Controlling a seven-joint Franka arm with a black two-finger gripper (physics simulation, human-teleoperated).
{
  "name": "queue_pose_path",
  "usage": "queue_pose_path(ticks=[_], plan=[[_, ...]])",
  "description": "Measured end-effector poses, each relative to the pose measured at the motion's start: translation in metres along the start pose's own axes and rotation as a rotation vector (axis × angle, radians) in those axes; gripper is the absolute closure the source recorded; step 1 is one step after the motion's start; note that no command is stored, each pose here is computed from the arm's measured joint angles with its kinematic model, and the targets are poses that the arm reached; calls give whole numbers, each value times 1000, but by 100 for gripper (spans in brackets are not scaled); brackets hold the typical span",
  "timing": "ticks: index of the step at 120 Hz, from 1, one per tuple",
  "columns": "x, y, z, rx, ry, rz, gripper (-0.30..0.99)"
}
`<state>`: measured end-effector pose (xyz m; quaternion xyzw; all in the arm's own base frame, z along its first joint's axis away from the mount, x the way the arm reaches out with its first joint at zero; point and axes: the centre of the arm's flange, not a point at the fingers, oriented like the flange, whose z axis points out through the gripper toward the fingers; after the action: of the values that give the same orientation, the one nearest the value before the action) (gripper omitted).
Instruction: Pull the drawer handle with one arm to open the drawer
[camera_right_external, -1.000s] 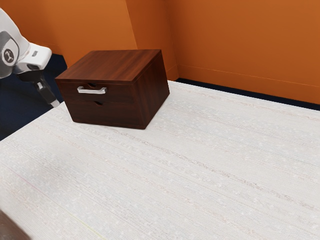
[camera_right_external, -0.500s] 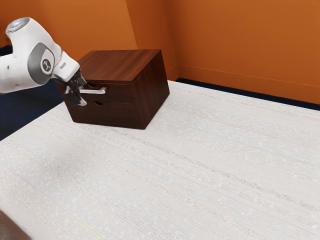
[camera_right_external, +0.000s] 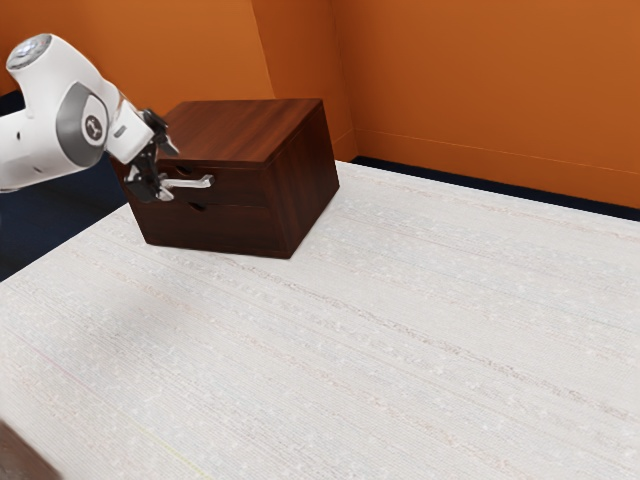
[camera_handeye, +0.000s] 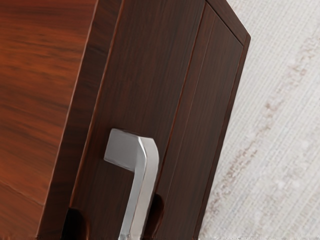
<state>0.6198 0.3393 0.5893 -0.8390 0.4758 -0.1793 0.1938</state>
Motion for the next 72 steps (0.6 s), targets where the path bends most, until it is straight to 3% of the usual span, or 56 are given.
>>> queue_pose_path(ticks=[16,72], plan=[[-20,-1,2,1,-13,8,0],[-31,8,28,-34,-7,62,0]])
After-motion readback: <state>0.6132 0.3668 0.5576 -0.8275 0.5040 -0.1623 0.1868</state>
